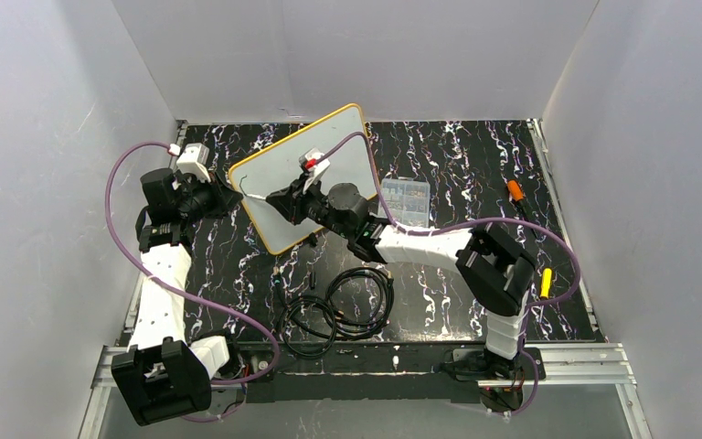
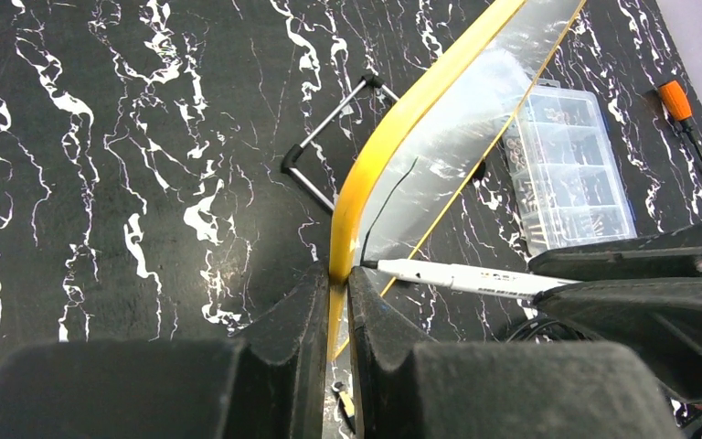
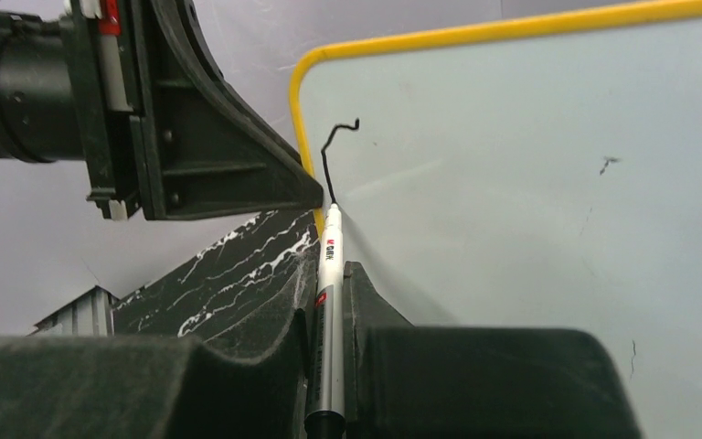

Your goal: Write a sentence on the whiteboard

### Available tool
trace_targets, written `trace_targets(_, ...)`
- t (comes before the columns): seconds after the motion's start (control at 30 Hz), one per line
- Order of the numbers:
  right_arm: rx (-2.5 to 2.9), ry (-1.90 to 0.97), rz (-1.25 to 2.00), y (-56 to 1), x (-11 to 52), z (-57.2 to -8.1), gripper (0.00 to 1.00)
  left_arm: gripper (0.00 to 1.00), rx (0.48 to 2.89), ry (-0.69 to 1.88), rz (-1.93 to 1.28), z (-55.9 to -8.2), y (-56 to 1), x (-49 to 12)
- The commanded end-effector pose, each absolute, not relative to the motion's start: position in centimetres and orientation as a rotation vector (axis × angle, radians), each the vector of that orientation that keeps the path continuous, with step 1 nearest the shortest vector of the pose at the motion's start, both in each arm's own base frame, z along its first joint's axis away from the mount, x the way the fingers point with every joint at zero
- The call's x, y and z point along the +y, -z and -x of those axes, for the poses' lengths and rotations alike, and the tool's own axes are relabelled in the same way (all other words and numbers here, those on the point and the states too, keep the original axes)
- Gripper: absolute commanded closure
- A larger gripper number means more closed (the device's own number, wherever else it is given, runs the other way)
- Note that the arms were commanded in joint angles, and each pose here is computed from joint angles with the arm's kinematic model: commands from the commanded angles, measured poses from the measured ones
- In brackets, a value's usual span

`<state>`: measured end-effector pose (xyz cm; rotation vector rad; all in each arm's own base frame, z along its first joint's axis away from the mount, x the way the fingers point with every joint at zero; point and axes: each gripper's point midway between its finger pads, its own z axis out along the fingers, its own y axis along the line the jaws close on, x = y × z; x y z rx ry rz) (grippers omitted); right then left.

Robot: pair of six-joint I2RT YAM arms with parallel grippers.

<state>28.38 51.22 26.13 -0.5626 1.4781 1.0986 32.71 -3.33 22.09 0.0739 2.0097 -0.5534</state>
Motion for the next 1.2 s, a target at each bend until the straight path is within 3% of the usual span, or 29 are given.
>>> trace_targets(0.0, 1.486, -1.029, 0.540, -25.8, 50.2, -29.2, 0.99, 1.00, 2.000, 0.568, -0.101, -31.9, -22.4, -3.9)
trace_targets(0.77, 1.364, -1.060, 0.500, -30.5, 48.5, -27.8, 0.99, 1.00, 2.000, 0.557, -0.093, -31.9, -22.4, -3.8)
trace_targets(1.17, 1.382, -1.009, 0.474, -29.8, 49.2, -29.3, 0.99, 1.00, 1.996, 0.558, -0.096, -31.9, -22.6, -3.8)
